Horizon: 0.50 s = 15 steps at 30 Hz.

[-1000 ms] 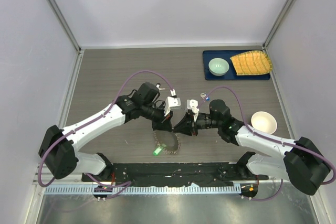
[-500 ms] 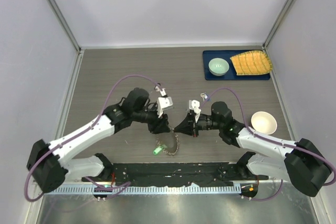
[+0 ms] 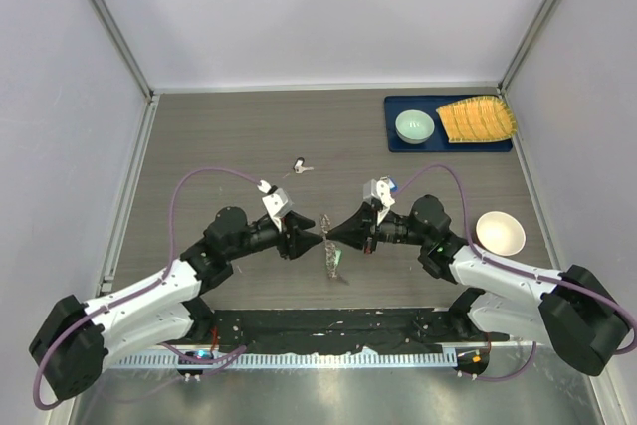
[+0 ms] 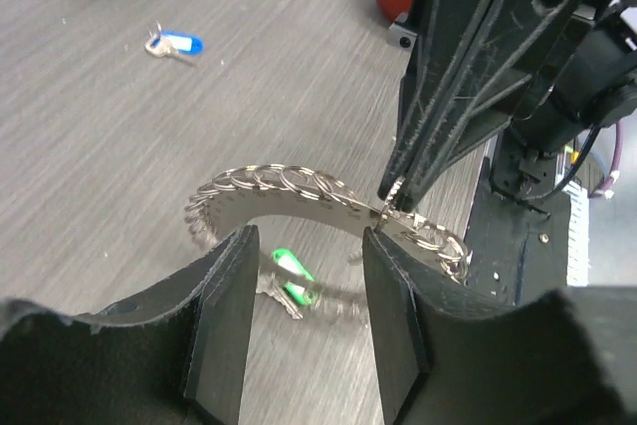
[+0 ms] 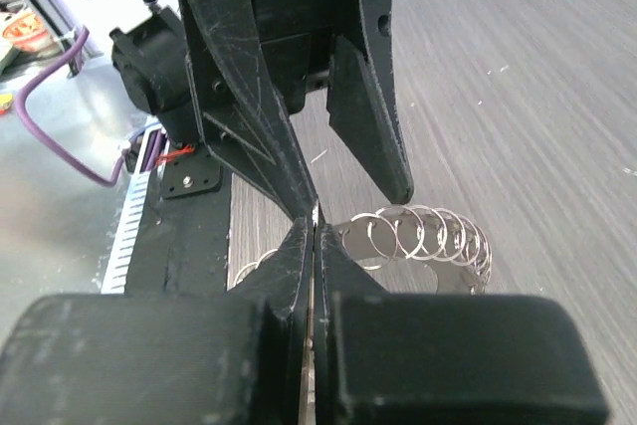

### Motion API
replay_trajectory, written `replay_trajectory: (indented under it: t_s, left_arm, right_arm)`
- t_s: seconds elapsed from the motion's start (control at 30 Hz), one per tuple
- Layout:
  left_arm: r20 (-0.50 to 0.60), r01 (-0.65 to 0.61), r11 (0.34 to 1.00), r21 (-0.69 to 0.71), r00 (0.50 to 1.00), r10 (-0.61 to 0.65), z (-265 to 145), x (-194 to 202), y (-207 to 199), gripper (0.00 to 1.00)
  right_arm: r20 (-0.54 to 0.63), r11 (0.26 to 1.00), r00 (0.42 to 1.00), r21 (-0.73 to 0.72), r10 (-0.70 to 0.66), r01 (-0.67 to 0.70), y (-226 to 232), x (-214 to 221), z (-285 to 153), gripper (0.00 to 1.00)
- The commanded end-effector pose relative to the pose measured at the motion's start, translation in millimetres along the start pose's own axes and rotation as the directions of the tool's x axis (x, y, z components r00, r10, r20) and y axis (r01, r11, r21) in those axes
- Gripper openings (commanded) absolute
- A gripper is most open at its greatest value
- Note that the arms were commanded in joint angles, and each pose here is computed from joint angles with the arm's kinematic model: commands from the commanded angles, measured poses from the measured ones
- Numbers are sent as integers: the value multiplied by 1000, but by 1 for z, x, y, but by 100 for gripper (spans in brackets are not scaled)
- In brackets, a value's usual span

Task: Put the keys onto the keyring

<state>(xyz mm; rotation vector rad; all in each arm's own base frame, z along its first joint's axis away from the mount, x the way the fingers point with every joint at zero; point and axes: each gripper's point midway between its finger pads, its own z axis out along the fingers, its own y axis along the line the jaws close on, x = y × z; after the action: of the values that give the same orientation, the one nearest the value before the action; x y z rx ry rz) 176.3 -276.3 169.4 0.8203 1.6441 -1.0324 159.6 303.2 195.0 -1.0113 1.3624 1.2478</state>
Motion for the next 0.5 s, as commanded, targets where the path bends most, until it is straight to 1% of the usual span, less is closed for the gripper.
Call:
replay_trajectory:
  t_s: [0.0, 0.03, 0.07, 0.1, 0.47]
  left_arm:
    - [238, -43, 999, 18, 971, 37, 4, -53, -5, 50]
    - [292, -58, 998, 24, 955, 48, 2, -63, -7, 50]
    - [300, -53, 998, 23, 953, 43, 1, -60, -7, 49]
    - [339, -57, 998, 31, 940, 43, -1, -67, -9, 49]
    - [370, -110, 982, 156, 928, 45, -11, -68, -36, 50]
  right_arm:
    - [120, 999, 992, -1, -49, 49, 2, -34, 2, 1]
    - [129, 999, 991, 2, -40, 40, 2, -36, 2, 1]
    - [136, 999, 990, 5, -37, 37, 2, -37, 2, 1]
    - [142, 999, 989, 15, -36, 34, 1, -38, 1, 1]
    - [183, 998, 983, 62, -9, -3, -5, -37, -2, 1]
